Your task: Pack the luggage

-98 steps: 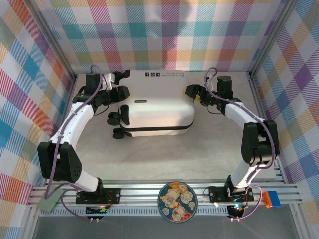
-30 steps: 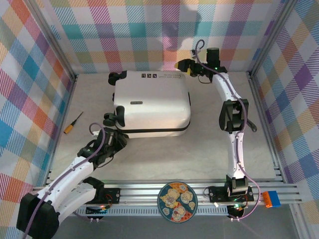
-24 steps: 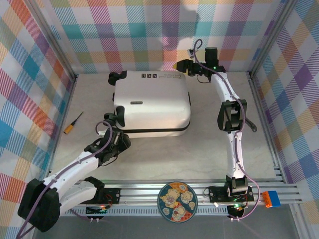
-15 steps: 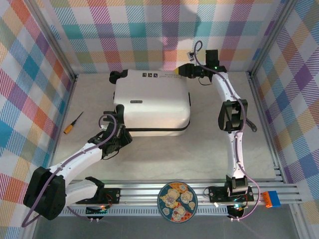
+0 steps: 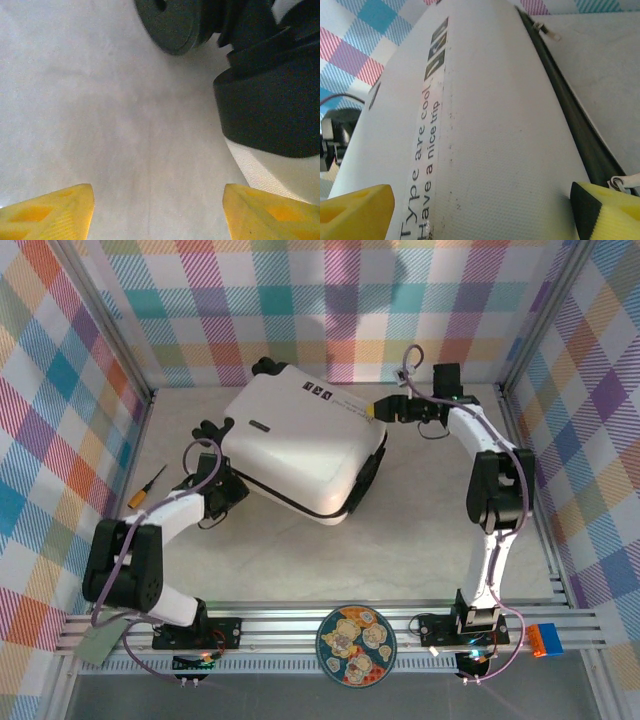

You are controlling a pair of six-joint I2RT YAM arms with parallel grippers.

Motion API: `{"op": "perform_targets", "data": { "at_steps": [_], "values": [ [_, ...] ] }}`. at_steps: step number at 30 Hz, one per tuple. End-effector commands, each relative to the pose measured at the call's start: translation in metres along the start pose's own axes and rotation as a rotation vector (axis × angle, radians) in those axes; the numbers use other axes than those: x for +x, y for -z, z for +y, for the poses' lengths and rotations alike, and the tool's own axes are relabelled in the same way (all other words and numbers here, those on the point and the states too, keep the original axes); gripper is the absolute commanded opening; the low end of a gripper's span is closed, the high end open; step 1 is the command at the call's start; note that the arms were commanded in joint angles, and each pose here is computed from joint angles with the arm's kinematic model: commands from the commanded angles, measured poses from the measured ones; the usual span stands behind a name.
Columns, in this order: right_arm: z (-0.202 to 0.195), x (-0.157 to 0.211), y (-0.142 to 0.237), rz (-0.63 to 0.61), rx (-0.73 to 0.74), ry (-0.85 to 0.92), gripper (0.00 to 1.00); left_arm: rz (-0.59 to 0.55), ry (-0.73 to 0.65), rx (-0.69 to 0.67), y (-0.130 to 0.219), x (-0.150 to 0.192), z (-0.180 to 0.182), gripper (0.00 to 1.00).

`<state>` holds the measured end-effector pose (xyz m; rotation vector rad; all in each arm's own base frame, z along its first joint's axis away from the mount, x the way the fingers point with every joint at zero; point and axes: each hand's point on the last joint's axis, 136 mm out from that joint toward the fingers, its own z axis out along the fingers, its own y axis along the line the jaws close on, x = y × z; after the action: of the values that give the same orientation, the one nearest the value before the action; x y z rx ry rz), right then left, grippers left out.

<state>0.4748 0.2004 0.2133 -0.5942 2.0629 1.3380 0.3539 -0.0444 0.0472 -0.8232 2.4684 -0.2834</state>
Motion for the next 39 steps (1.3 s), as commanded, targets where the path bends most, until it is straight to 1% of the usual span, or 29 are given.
{"op": "perform_targets", "data": {
  "at_steps": [1,5,8,12,14,16,18,20,22,25,27,32,37,39],
  "values": [
    [0.063,0.027,-0.004,0.025,-0.126,0.016,0.89,-0.021,-0.054,0.209,-0.01,-0.023,-0.06,0.67],
    [0.079,0.071,0.009,0.007,-0.056,-0.001,0.89,0.0,-0.063,0.237,-0.025,-0.03,-0.078,0.65],
    [0.099,0.103,0.016,0.0,-0.045,-0.009,0.9,-0.005,-0.07,0.255,-0.027,-0.039,-0.09,0.65],
    [0.14,0.139,0.009,0.024,-0.087,0.013,0.9,-0.013,-0.09,0.275,-0.025,-0.05,-0.104,0.65],
    [0.167,0.154,0.006,0.031,-0.129,0.034,0.91,-0.03,-0.11,0.282,-0.022,-0.059,-0.112,0.66],
    [0.181,0.159,0.008,0.014,-0.127,0.048,0.92,-0.054,-0.14,0.286,-0.019,-0.069,-0.119,0.67],
    [0.185,0.158,0.016,-0.013,-0.096,0.05,0.94,-0.061,-0.176,0.284,-0.019,-0.079,-0.129,0.67],
    [0.181,0.155,0.023,-0.034,-0.015,0.057,0.96,-0.061,-0.217,0.319,-0.018,-0.089,-0.146,0.67],
    [0.169,0.15,0.03,-0.045,0.096,0.037,0.98,-0.057,-0.243,0.338,-0.018,-0.098,-0.16,0.67],
    [0.157,0.145,0.038,-0.071,0.195,0.002,1.0,-0.053,-0.287,0.326,-0.015,-0.107,-0.169,0.67],
    [0.153,0.146,0.041,-0.078,0.224,-0.015,1.0,-0.057,-0.299,0.281,-0.011,-0.109,-0.161,0.67],
    [0.13,0.153,0.045,-0.076,0.34,-0.064,0.99,-0.06,-0.287,0.145,0.002,-0.095,-0.117,0.68],
    [0.119,0.16,0.042,-0.059,0.366,-0.086,0.99,-0.082,-0.266,0.041,0.019,-0.08,-0.077,0.68],
    [0.115,0.161,0.042,-0.059,0.378,-0.087,0.99,-0.1,-0.249,0.026,0.029,-0.073,-0.064,0.68]
  ]
}}
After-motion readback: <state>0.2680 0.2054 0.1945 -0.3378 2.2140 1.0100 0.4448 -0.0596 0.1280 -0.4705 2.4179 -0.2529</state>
